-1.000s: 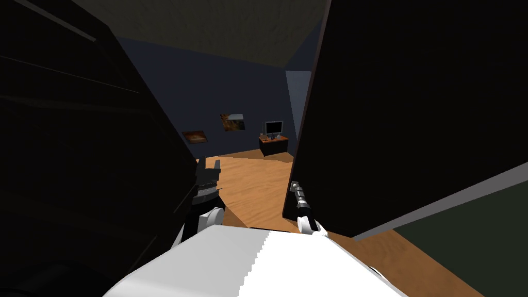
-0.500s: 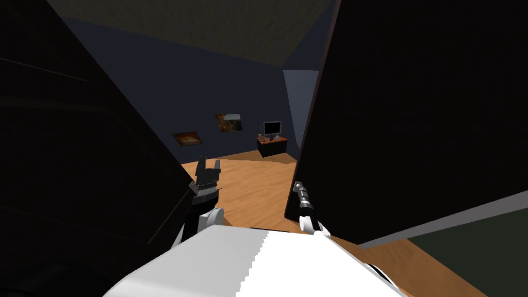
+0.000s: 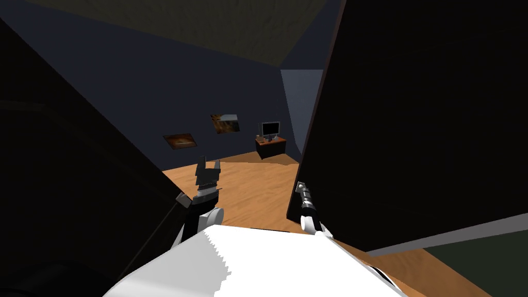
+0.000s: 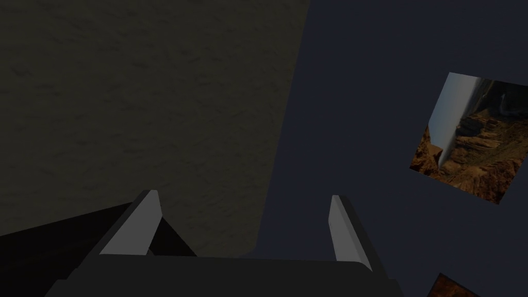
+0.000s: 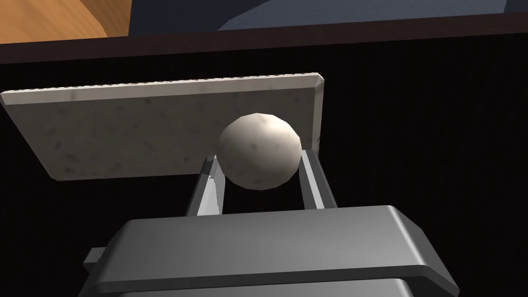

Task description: Push the door open

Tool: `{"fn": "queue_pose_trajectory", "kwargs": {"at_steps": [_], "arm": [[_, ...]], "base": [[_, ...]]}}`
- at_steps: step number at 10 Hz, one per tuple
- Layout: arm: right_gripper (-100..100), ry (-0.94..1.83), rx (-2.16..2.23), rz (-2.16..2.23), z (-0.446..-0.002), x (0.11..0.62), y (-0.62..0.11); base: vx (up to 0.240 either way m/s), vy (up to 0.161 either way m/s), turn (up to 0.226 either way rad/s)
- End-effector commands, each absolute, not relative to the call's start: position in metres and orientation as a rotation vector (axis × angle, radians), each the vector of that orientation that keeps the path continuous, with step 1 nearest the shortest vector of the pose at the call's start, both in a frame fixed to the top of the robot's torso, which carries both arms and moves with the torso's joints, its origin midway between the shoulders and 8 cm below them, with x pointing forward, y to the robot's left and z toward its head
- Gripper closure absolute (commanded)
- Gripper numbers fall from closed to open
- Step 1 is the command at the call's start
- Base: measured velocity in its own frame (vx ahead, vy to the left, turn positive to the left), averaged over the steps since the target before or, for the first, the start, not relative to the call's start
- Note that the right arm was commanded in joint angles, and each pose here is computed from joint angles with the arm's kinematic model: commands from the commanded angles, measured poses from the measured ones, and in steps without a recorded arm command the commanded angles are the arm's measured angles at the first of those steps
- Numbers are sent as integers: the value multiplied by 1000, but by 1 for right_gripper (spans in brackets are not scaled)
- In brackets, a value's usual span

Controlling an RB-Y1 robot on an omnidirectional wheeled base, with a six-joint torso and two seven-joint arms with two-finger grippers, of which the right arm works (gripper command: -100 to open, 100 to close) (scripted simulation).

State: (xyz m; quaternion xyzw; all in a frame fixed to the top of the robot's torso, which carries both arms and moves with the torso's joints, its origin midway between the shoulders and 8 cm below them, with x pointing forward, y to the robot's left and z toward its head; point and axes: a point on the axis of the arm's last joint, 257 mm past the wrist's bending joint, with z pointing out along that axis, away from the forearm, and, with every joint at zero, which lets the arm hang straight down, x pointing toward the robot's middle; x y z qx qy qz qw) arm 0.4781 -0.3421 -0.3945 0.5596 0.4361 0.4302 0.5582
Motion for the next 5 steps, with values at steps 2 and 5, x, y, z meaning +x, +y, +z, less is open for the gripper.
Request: {"fn": "queue_pose_trajectory", "kwargs": {"at_steps": [2, 5], "arm": [[100, 1010, 1326, 999, -393, 476, -352], [100, 980, 1340, 972, -393, 472, -367]], "base": [[99, 26, -42], [193, 31, -44]]}}
